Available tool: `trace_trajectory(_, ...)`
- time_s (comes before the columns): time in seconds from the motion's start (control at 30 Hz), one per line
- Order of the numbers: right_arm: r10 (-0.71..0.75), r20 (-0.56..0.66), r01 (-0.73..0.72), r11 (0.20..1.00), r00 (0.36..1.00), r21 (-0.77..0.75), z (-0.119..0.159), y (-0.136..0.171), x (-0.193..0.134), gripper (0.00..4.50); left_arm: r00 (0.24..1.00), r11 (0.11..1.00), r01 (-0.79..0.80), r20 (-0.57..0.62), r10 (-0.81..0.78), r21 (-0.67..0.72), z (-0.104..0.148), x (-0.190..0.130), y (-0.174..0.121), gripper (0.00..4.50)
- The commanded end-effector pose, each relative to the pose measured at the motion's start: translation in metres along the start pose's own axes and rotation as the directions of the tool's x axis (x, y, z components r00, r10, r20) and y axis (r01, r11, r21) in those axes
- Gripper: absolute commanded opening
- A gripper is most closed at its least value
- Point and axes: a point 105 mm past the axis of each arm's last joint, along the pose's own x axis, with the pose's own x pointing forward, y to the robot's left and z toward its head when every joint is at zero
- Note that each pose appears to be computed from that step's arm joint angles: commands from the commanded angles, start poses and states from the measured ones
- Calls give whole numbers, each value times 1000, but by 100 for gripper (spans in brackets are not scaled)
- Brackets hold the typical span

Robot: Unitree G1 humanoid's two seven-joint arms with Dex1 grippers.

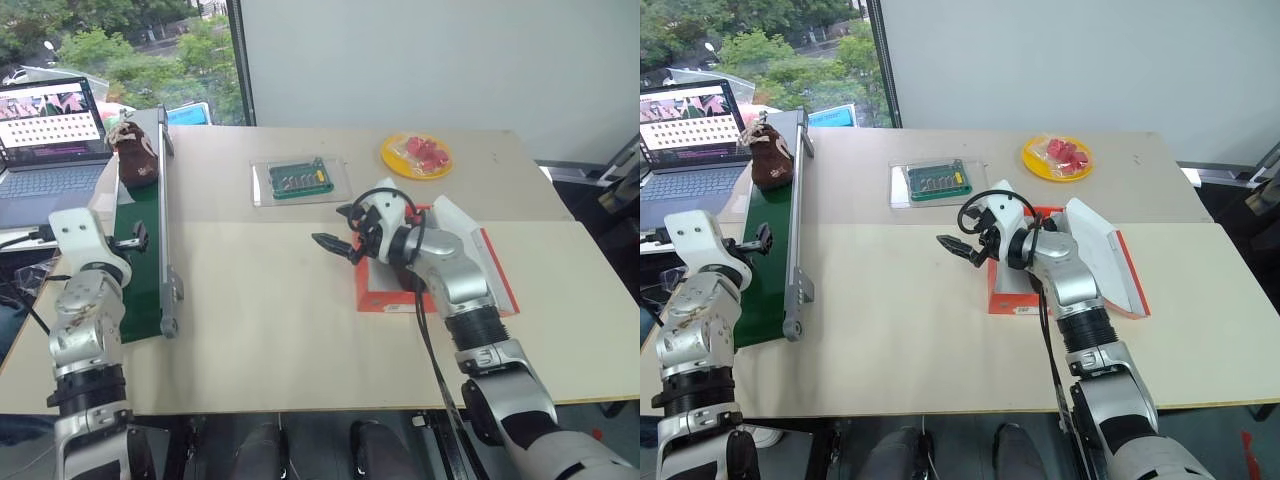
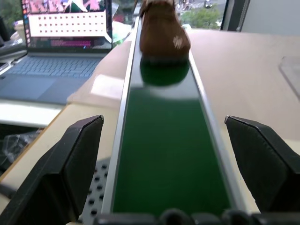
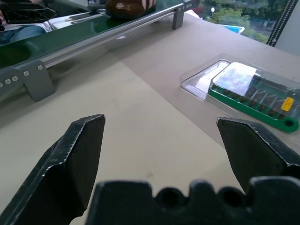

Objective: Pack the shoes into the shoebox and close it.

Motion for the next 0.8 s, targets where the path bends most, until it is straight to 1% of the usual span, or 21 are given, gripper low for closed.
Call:
trace_trajectory(0.03, -7, 75, 10, 999, 997, -49, 26, -4, -2, 450, 997, 1000, 3, 77, -4, 13, 31, 10, 5, 444)
trace_trajectory(0.17, -14, 76, 17, 999, 997, -47, 26, -4, -2, 450, 995, 1000, 19, 94, -20, 13, 45, 23, 4, 444)
trace_trajectory(0.27, -16, 74, 19, 999, 997, -48, 26, -4, -3, 450, 996, 1000, 10, 87, -11, 22, 48, 30, 6, 444)
trace_trajectory(0.37, -26, 71, 30, 998, 997, -49, 25, -7, -4, 450, 998, 1000, -1, 59, 1, 11, 46, 39, 8, 444)
trace_trajectory(0.47, -31, 62, 34, 998, 998, -51, 24, -8, -5, 450, 1000, 1000, -5, 16, 5, 4, 37, 44, 7, 444)
trace_trajectory(0.53, -32, 60, 35, 998, 998, -52, 24, -8, -6, 450, 1000, 999, -10, -23, 9, -34, 27, 46, 6, 444)
trace_trajectory(0.6, -34, 60, 37, 998, 998, -51, 24, -8, -7, 450, 997, 998, 11, -80, -16, -63, 12, 47, 1, 444)
trace_trajectory(0.7, -35, 58, 38, 998, 998, -51, 24, -8, -8, 450, 986, 995, 83, -138, -89, -49, -2, 45, -12, 444)
trace_trajectory(0.73, -35, 57, 38, 998, 998, -53, 25, -8, -8, 450, 980, 994, 98, -168, -105, -47, -9, 43, -15, 394)
trace_trajectory(0.77, -35, 57, 38, 998, 998, -53, 25, -8, -8, 450, 975, 993, 103, -189, -113, -62, -15, 41, -17, 379)
trace_trajectory(0.8, -35, 55, 38, 998, 998, -54, 25, -8, -8, 450, 972, 992, 106, -201, -119, -74, -19, 39, -18, 335)
